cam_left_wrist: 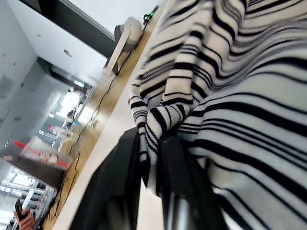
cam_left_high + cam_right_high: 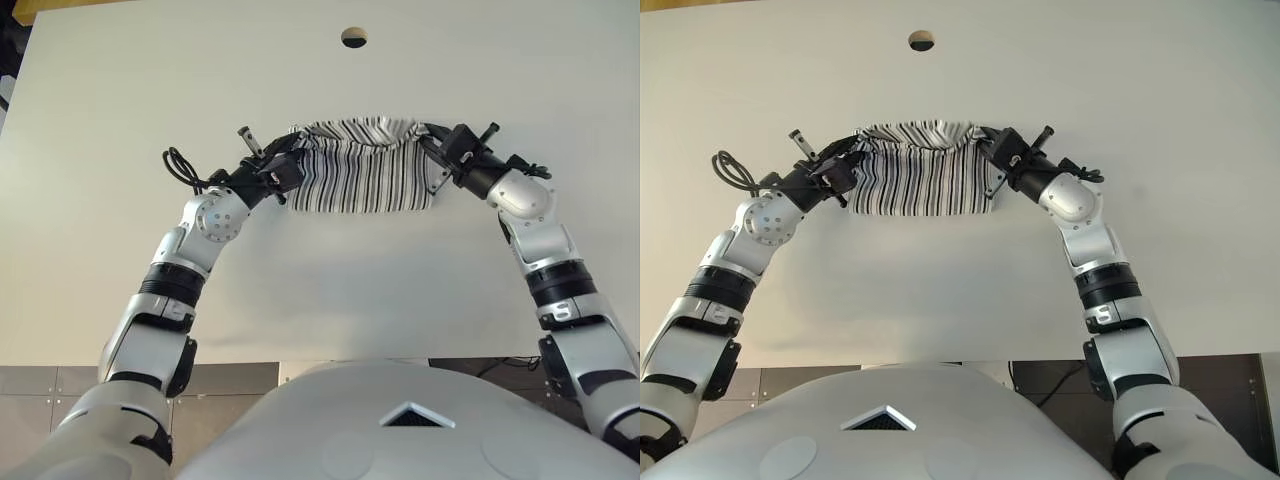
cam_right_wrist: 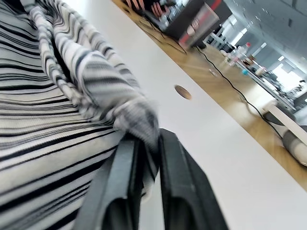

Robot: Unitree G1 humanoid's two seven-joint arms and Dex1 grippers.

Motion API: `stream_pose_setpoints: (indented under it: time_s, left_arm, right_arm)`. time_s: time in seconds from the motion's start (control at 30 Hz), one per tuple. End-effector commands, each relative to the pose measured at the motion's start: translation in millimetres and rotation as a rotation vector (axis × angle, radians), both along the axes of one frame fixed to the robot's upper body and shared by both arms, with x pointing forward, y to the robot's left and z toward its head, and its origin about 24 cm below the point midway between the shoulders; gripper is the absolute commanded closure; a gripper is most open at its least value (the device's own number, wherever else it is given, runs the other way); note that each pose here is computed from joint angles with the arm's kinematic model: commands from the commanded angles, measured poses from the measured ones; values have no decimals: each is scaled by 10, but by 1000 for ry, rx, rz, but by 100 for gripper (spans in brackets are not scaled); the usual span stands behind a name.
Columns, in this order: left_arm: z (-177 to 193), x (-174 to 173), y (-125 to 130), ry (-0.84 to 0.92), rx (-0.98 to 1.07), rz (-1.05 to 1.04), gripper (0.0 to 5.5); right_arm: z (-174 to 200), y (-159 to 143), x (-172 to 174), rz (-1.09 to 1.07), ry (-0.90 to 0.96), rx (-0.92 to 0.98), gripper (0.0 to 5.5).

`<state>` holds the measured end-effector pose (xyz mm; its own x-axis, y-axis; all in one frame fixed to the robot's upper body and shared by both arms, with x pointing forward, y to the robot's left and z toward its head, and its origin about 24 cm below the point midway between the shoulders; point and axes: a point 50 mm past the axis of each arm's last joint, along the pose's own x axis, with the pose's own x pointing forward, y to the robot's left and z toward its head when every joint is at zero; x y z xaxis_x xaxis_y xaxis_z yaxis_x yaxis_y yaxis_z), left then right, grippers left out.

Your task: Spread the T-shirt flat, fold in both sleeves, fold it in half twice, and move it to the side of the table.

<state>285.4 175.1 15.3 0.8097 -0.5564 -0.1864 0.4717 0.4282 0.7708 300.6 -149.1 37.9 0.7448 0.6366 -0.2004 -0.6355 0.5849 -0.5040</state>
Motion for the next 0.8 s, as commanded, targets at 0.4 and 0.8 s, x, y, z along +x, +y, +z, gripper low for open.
stream_pose_setpoints:
  time_s: [0.4,0.8]
  left_arm:
    - [8,377,345,-104,50,388,338]
    - [5,282,458,-210,-205,625,338]
  right_arm:
    - [439,640,105,87,-302,66,302]
    - [-589,602,217,-163,404,11,302]
